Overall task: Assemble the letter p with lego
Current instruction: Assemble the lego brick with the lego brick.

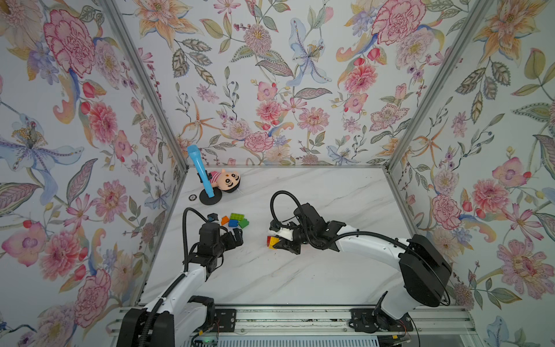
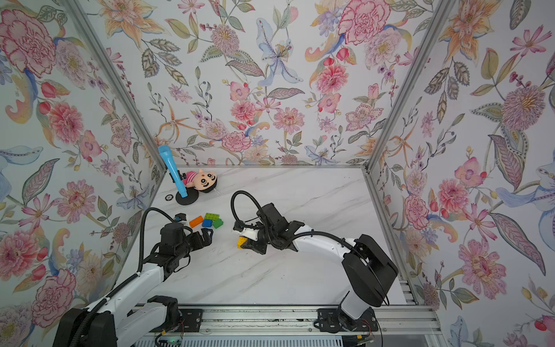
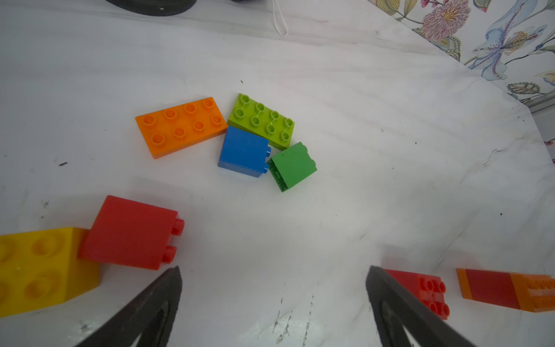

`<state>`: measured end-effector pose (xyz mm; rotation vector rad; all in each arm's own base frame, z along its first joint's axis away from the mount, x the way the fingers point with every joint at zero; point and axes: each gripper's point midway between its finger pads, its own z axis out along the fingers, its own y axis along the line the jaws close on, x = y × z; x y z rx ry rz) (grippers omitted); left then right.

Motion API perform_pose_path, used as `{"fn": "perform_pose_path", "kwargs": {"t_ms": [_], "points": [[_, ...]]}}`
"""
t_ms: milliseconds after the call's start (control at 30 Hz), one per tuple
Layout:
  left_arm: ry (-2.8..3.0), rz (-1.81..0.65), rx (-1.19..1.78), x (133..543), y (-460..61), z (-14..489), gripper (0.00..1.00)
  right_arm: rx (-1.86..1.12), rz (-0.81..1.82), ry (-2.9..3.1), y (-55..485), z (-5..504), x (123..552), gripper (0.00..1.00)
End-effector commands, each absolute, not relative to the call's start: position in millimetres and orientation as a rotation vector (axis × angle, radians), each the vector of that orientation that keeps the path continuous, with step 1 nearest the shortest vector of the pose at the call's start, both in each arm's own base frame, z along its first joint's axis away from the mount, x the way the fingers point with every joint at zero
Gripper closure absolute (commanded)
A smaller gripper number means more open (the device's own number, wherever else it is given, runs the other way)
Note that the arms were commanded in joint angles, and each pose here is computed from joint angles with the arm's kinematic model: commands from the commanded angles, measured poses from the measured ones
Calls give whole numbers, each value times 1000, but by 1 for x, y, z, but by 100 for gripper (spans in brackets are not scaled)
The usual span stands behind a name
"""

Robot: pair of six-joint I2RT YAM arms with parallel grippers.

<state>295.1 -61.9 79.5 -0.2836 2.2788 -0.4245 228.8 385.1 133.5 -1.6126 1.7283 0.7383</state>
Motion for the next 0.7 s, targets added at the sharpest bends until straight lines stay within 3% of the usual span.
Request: {"fn": "perform_pose_path", "kwargs": {"t_ms": [0,300,667], "points": [[2273,-468,-234,293,-69,77,1,-1699,706,1761,383,116,238,83],[2286,-510,-204,292,-79,70,1,-1772,633,1792,390,100,266,84],[2268,-564,-77,298,-112,74,1,-1828,656,1757,395,93,270,84]]}}
